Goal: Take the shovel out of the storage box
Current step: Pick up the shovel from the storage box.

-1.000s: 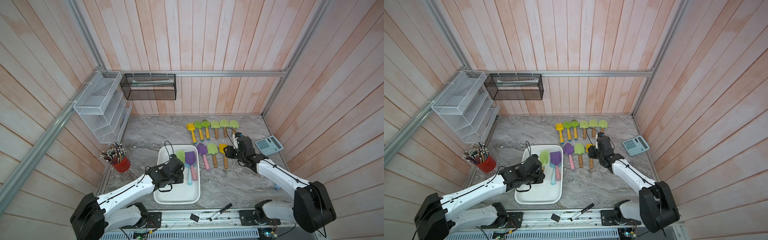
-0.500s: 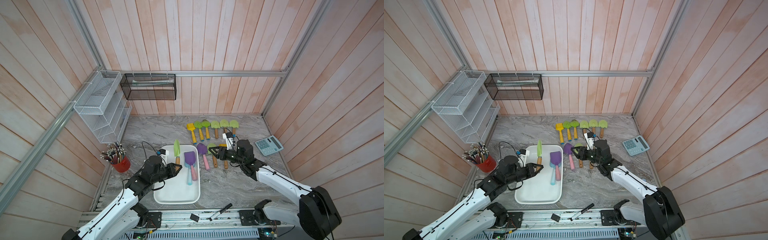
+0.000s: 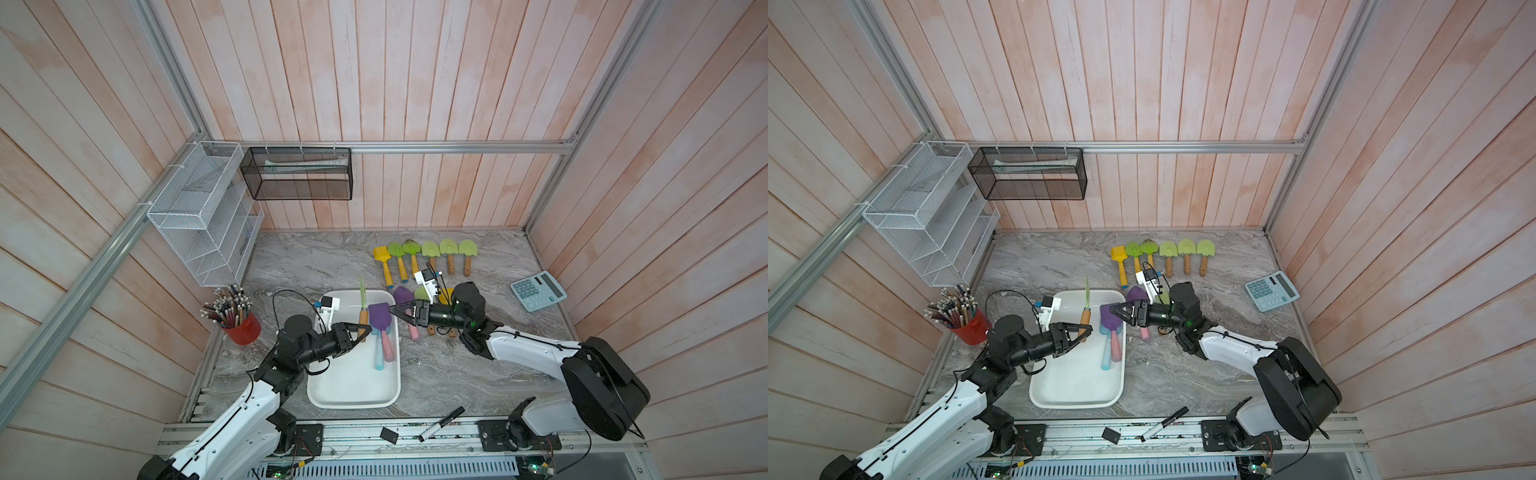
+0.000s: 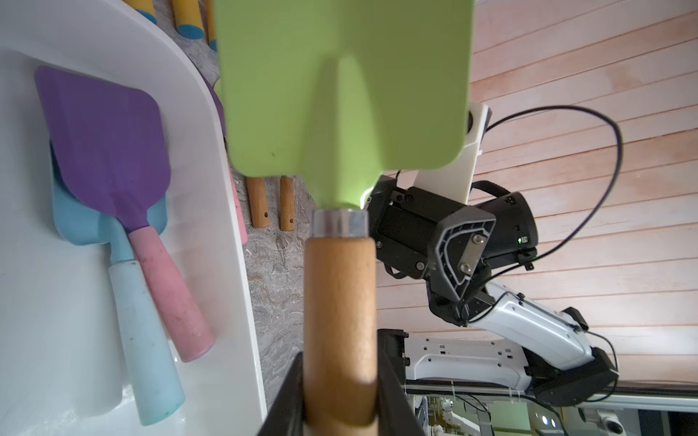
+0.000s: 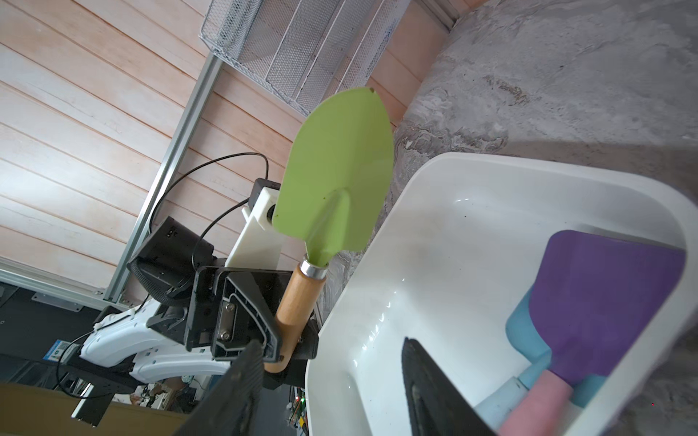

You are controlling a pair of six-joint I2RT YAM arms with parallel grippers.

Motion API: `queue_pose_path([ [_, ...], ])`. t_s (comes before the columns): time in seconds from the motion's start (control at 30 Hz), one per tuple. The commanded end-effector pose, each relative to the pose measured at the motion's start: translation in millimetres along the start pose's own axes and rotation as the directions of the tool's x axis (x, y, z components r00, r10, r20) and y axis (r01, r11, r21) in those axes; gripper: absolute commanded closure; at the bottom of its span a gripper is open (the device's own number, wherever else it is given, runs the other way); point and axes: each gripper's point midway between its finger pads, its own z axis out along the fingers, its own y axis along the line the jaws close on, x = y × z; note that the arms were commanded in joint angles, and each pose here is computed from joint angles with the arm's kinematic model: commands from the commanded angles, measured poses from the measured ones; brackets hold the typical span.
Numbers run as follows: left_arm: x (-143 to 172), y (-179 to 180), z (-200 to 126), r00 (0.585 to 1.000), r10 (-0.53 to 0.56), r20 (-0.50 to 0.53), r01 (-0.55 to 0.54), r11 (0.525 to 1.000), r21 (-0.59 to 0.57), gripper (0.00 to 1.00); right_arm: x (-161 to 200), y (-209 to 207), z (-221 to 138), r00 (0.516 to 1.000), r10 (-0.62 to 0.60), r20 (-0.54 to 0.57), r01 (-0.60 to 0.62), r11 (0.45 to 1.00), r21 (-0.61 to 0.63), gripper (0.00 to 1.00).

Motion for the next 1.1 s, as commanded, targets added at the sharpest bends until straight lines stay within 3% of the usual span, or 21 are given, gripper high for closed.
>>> queue_pose_path([
  [0.0,-3,-31,-2,0.999,0.045,0.002,-0.044,0.987,0.155,1.00,-8,36,10,0.999,-0.046,-0.007,0.045,0.988,-0.146,0.39],
  [0.5,2,-35,0,0.999,0.041,-0.022,-0.035,0.974,0.223,1.00,10,51,48,0.995,-0.022,-0.092,-0.005,0.961,-0.276,0.42],
  [1.07,6,-27,2,0.999,0.029,-0.037,-0.020,0.976,0.218,1.00,1,52,57,0.996,-0.015,-0.088,-0.012,0.955,-0.297,0.65],
])
